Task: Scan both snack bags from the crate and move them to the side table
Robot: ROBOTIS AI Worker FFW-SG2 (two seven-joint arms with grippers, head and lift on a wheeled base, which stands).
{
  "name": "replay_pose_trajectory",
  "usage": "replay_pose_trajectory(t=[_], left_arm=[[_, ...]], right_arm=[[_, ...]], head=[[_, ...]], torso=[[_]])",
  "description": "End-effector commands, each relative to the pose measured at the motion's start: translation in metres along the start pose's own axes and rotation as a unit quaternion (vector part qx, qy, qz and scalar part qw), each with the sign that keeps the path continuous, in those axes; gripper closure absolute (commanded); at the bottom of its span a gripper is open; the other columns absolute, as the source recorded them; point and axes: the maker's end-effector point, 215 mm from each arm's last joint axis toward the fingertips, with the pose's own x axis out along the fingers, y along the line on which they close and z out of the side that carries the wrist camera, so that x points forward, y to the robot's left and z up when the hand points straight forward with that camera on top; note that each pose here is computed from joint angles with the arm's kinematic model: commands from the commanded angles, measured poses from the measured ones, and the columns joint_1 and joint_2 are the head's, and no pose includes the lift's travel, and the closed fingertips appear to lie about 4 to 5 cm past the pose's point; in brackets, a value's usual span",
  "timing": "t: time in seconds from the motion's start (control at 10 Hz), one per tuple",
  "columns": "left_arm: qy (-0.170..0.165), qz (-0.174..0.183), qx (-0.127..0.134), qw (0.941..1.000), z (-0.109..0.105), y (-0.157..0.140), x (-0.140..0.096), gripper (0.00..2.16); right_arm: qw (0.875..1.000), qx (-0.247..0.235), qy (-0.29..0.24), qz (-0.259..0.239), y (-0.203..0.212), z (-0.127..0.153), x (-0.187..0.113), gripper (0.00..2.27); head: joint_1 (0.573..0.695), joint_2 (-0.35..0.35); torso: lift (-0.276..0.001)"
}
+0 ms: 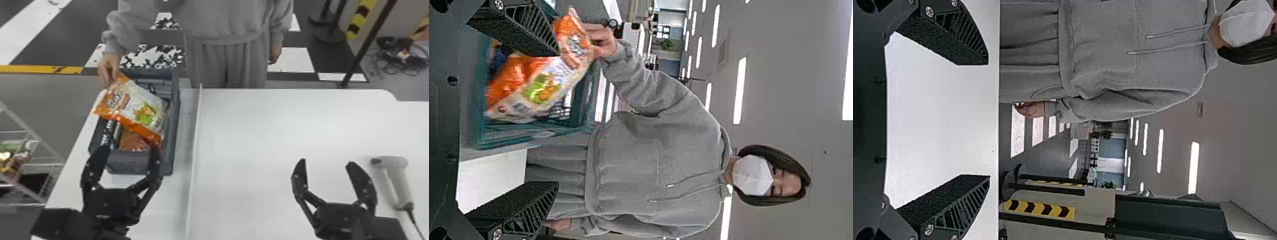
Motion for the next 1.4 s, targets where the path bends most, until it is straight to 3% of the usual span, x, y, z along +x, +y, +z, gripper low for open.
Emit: replay_pose_trajectory(t=[0.0,0.5,0.8,1.1,1.3], left_arm=[[0.001,0.0,0.0,1.0,-0.002,0.0,0.0,0.07],[0.019,0.001,-0.002,0.9998,-0.012,0.004,0.001,0.07],[0.011,0.032,-0.028,0.999,-0.004,0.036,0.007,0.08],[0.088,0.042,-0.067,0.9929,-0.037,0.059,0.028,0.16],[0.139,0.039,-0.106,0.9839,-0.057,0.056,0.046,0.17]], right_arm=[[1.0,0.001,0.0,0.0,0.001,-0.001,0.001,0.12],[1.0,0.002,0.003,0.001,0.004,-0.004,0.001,0.12],[1.0,0.002,0.008,0.006,0.008,-0.009,-0.001,0.12],[1.0,0.002,0.008,0.008,0.009,-0.009,-0.001,0.12],[1.0,0.001,0.011,0.009,0.009,-0.011,-0.002,0.12]], head=[[0.695,0.034],[0.695,0.039],[0.695,0.059],[0.695,0.122],[0.695,0.131]], torso=[[-0.075],[-0.075],[-0.075],[-0.075],[-0.075]])
